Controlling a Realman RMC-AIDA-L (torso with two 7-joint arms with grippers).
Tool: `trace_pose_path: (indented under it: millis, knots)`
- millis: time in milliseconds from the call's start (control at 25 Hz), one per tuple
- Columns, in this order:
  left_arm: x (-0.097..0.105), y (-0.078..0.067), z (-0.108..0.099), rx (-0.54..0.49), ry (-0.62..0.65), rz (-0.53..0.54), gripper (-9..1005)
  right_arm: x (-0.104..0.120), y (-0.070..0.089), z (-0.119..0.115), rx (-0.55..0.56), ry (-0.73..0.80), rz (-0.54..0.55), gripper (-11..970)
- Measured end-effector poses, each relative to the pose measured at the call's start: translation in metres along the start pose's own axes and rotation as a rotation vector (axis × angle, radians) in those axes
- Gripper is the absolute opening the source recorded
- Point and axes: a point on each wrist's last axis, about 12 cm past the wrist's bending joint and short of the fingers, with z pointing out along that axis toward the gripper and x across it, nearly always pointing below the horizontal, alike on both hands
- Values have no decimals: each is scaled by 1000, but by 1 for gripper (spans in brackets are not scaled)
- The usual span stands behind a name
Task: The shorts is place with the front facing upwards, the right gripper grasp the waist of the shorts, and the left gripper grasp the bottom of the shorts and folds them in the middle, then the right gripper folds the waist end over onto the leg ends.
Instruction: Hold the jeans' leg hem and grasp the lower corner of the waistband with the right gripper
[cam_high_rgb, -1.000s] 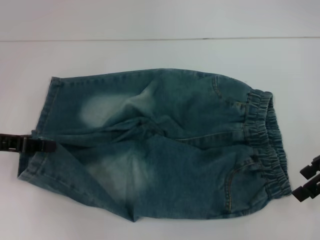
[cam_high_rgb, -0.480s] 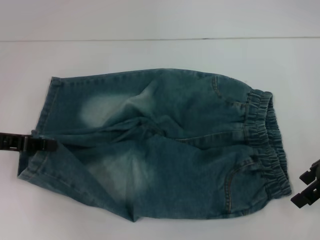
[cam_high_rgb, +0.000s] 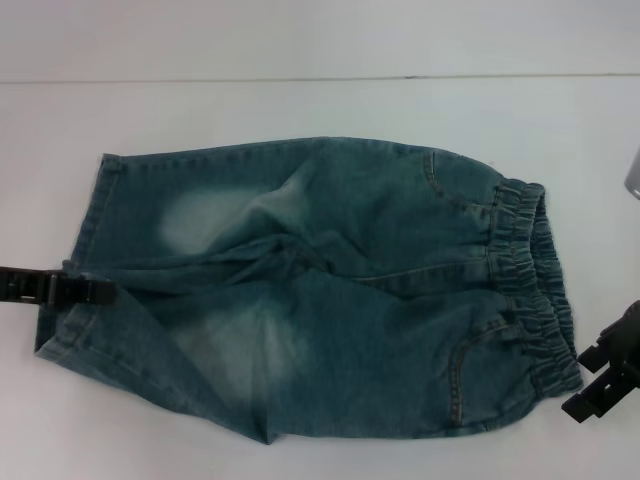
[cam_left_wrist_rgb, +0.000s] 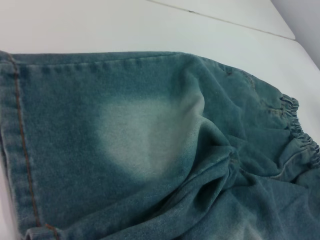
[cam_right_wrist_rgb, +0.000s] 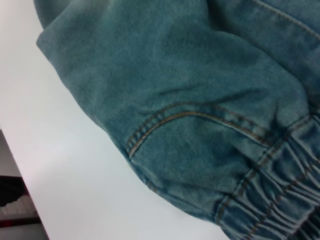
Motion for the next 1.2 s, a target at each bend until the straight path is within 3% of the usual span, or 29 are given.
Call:
trace_pose_path:
  millis: [440,1200]
  knots:
    - [2,2,-1,-9,-5,-7,48,-11,2,5,2,11,-26,915]
    - [2,2,0,-13,1,-3,49,-10,3,3,3,62,-44,914]
